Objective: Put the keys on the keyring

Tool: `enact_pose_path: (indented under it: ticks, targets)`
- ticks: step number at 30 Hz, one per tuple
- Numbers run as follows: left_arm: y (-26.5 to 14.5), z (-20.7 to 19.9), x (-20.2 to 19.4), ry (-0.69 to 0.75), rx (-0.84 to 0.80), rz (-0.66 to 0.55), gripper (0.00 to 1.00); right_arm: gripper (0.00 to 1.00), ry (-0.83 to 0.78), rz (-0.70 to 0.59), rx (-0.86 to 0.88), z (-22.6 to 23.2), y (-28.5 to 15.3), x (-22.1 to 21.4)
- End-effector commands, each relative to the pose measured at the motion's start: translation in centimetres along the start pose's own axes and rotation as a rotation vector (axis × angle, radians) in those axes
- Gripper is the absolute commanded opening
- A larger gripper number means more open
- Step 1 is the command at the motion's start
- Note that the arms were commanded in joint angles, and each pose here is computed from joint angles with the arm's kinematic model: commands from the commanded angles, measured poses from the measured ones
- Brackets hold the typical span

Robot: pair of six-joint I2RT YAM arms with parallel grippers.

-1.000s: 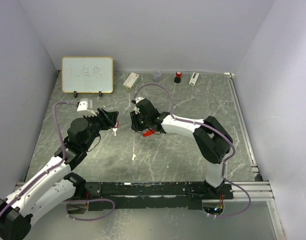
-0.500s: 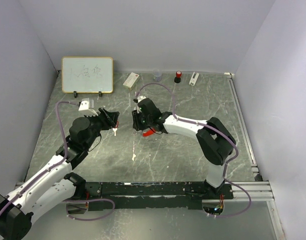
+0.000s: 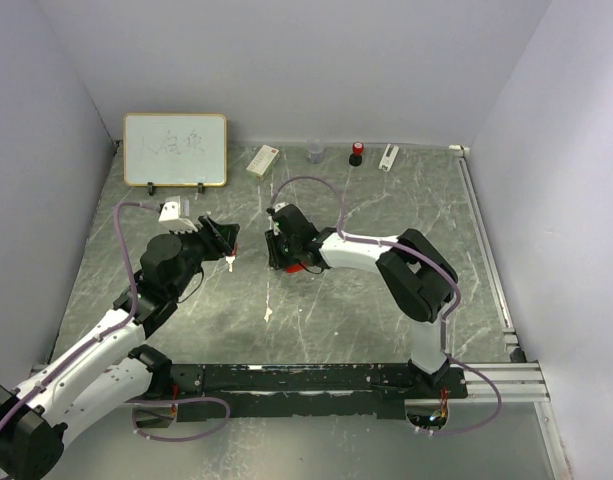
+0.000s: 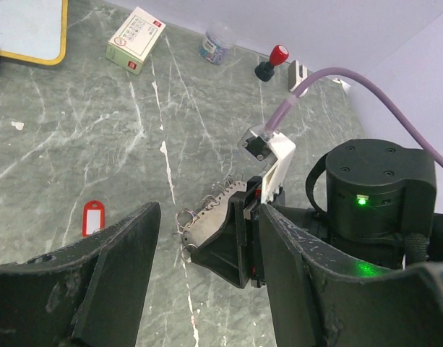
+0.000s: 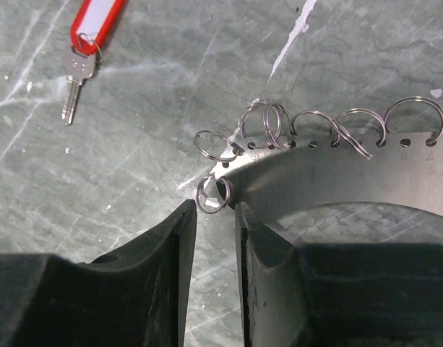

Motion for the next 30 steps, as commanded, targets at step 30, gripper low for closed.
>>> enact_pose_path:
  ticks: [30]
  targets:
    - [0.2,0.2,0.3,-0.004,-0.009,-0.024,0.67,0.23,0.044,-0.119,-0.128,-3.6,-4.1,1.2]
Point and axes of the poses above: each gripper's point midway between its finger pads, its own y axis out along the fingers, its own z axis along the line the jaws close on, x = y × z, the point moved 2 cm from there along -y, back along the fingers, and after that the axes turned 14 degrees about -y, right-handed, at the moved point
